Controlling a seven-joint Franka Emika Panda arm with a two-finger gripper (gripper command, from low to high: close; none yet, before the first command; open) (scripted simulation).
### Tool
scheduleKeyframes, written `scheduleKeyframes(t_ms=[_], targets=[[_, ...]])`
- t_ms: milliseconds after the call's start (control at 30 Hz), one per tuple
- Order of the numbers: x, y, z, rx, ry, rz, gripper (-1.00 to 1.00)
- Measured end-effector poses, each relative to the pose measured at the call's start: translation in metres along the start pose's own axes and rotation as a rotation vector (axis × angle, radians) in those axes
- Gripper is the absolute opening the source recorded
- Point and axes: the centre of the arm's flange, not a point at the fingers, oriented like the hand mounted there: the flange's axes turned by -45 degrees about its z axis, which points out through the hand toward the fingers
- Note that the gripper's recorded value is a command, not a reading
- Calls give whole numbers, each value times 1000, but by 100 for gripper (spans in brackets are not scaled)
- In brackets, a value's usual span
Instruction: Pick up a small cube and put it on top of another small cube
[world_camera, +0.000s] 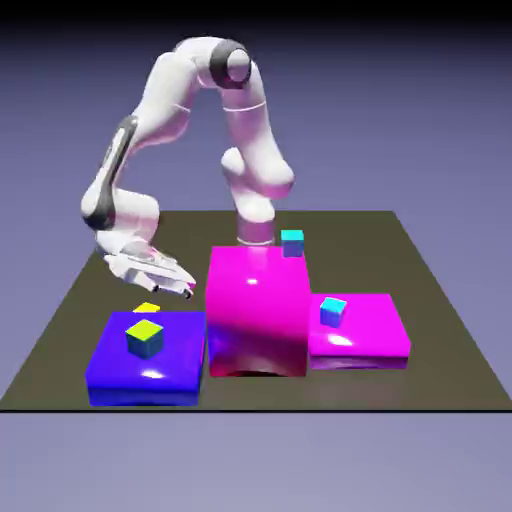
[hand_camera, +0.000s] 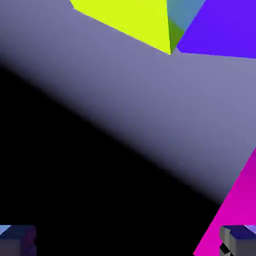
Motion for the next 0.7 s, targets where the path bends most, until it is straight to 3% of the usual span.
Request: scheduleKeyframes(t_ms=[233, 467, 633, 667, 700], targets=[[45, 76, -85, 469, 141, 281, 0], [53, 172, -164, 920, 385, 483, 0], [86, 164, -149, 943, 416, 500, 0], [94, 160, -143, 944, 414, 501, -100], [94, 160, -143, 944, 414, 501, -100]])
